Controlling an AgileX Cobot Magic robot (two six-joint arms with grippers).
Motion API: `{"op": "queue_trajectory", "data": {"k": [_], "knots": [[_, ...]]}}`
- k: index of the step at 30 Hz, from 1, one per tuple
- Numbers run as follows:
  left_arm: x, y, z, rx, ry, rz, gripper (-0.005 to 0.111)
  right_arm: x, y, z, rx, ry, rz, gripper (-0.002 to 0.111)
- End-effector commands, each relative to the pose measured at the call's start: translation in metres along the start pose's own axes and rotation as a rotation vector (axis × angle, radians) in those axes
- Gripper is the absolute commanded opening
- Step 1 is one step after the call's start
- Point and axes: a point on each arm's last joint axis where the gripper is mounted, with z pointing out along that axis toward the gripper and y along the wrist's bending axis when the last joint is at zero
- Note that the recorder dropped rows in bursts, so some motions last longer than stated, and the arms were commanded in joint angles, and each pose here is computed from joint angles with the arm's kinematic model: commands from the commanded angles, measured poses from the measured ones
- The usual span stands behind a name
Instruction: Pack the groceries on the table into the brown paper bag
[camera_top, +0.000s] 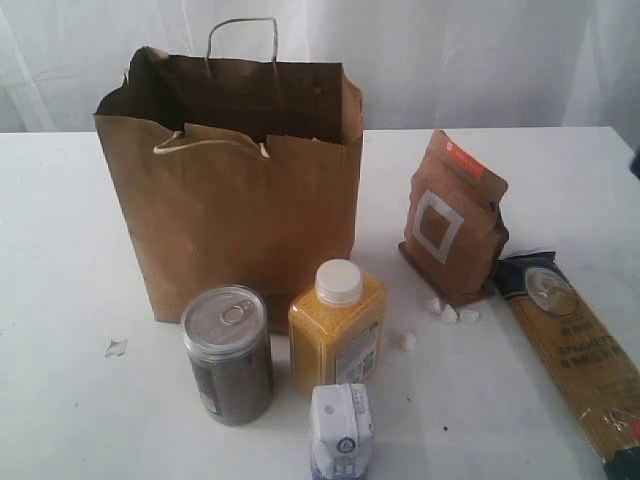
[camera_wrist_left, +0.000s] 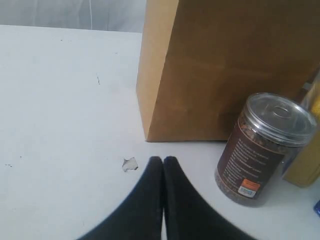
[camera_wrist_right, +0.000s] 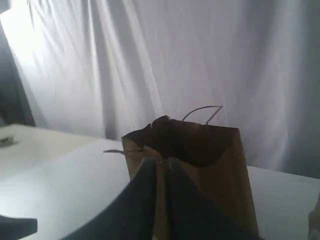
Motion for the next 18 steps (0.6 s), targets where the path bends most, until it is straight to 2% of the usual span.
{"op": "queue_trajectory", "data": {"k": [1, 4, 5, 7, 11, 15, 18], "knots": [[0.001, 0.000, 0.000, 0.002, -0.002, -0.007, 0.000, -0.022, -0.013, 0.035, -0.086, 0.133, -0.115, 0.035], [0.001, 0.000, 0.000, 0.002, -0.002, -0.007, 0.000, -0.029, -0.033, 0.063, -0.089, 0.190, -0.165, 0.063], [0.001, 0.000, 0.000, 0.002, -0.002, -0.007, 0.000, -0.032, -0.039, 0.071, -0.089, 0.200, -0.169, 0.067], [0.001, 0.000, 0.000, 0.002, -0.002, -0.007, 0.000, -0.031, -0.054, 0.091, -0.098, 0.247, -0.150, 0.067], [0.001, 0.000, 0.000, 0.002, -0.002, -0.007, 0.000, -0.019, -0.074, 0.121, -0.193, 0.342, -0.085, 0.065], [0.001, 0.000, 0.000, 0.002, -0.004, -0.007, 0.000, -0.012, -0.085, 0.133, -0.215, 0.374, -0.104, 0.065], [0.001, 0.000, 0.000, 0.002, -0.004, -0.007, 0.000, -0.011, -0.089, 0.135, -0.199, 0.367, -0.178, 0.065]]}}
